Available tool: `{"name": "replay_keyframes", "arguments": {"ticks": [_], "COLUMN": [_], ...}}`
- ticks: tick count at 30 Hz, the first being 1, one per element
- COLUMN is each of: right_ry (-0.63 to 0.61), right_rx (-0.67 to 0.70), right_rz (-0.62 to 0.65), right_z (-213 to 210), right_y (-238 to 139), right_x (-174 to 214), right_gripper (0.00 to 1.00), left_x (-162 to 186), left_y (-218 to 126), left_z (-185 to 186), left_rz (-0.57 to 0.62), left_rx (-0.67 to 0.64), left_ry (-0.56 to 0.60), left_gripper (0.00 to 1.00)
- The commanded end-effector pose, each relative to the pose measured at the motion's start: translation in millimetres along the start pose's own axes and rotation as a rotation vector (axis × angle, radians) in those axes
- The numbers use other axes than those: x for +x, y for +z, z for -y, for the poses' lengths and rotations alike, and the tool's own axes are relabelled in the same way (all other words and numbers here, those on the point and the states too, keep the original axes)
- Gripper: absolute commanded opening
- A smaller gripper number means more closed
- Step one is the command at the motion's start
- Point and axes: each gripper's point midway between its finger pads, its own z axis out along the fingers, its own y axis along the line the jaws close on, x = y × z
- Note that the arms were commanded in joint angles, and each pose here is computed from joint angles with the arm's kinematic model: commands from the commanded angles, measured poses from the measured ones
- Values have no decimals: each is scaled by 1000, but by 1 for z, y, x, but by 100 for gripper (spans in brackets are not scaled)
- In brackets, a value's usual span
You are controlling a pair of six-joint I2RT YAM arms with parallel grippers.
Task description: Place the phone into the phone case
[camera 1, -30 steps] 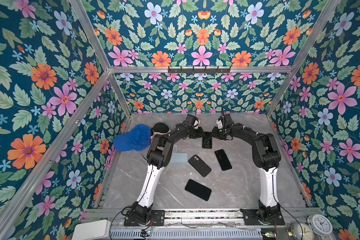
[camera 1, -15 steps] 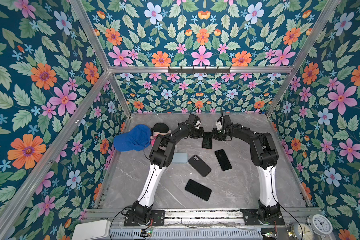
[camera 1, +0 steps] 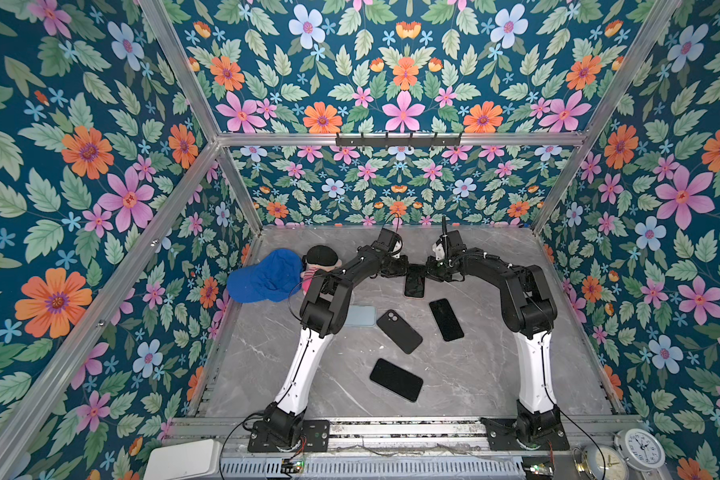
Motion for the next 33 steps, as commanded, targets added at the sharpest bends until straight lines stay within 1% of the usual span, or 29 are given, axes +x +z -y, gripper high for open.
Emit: {"name": "replay_keyframes", "arguments": {"ticks": [1,6,11,14,16,20,22,24,27,33], "right_ry": [-3,-4,-3,-8,-9,-6,-11,-14,-17,-22], "right_rx": [-49,-54,-50,-46,-40,-31,-30,-22,-8,1], "right_rz": [-14,-15,-13,-12,-11,-9,-7,-7,-13,-39], "right_z": [-11,-12,-11,-11,-10,-7,-9,-9,-7,-7], "right_y": [4,3,3,2,2,2,-1,-6,-15,-27], "right_x": [3,4,4,4,5,6,5,7,12,33], "right_gripper": [21,16,15,15,15,15,17,21,27,32], "left_x": [18,21,22,22,21,30,37,46,58,74], "left_y": [2,1,-3,-10,-17,-31,-36,-41,-48,-56], "left_z": [2,5,7,9,12,11,9,6,7,10], "left_rz": [-62,-69,-68,-63,-64,-70,-79,-93,-112,-127], "left_rx": [-4,-6,-13,-16,-13,-30,-40,-47,-35,-26], "left_ry": [10,26,33,35,36,35,31,20,-8,-41], "left_gripper": [17,14,11,12,15,26,31,36,41,43]}}
